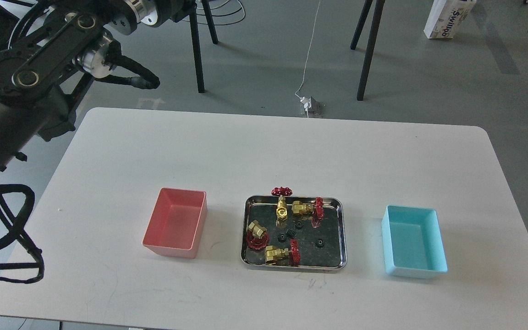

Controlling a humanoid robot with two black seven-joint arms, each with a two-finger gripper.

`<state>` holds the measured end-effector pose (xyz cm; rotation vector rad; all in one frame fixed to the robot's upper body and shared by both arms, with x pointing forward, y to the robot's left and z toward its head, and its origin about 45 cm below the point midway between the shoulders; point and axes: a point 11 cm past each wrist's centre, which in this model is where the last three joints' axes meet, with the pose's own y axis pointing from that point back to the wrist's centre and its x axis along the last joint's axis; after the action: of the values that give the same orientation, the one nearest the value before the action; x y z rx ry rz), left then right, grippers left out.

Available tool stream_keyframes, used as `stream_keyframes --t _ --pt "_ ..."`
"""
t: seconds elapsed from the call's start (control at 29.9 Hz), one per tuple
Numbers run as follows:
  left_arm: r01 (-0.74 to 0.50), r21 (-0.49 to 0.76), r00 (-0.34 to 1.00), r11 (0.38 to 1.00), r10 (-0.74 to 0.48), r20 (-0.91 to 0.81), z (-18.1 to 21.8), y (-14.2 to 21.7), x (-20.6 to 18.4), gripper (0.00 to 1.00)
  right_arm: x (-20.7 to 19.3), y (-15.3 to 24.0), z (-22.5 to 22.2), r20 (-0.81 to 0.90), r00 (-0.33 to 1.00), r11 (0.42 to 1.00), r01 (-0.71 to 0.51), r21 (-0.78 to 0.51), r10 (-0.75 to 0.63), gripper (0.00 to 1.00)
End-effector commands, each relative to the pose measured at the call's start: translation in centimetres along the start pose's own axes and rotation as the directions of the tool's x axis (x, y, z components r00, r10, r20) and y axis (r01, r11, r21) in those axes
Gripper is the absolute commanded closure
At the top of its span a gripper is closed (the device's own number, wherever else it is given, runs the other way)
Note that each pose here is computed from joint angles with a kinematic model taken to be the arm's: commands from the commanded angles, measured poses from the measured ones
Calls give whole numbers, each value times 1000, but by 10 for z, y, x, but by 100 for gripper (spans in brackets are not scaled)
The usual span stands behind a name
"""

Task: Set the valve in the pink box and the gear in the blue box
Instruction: 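Move the left gripper from rest toward the steel tray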

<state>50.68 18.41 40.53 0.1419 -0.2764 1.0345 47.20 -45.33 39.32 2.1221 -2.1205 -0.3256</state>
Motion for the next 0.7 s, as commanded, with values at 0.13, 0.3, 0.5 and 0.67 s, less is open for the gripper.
stream_keyframes --t 0.13,0.3,0.5,0.67 --pt "-17 -141 1000 990 15 -10 4 12 10 0 -24 -2 -16 -17 998 997 67 29 -67 1" --pt "-116 -155 980 981 88 -176 -8 22 45 0 -27 -1 -25 -19 997 996 73 51 -72 1" --pt "118 -246 971 962 -60 229 -27 25 -23 0 -34 0 -43 -39 996 993 85 85 -82 1" --pt "316 -194 682 929 -80 727 -37 55 -70 3 -36 2 -54 -47 995 991 89 104 -84 1"
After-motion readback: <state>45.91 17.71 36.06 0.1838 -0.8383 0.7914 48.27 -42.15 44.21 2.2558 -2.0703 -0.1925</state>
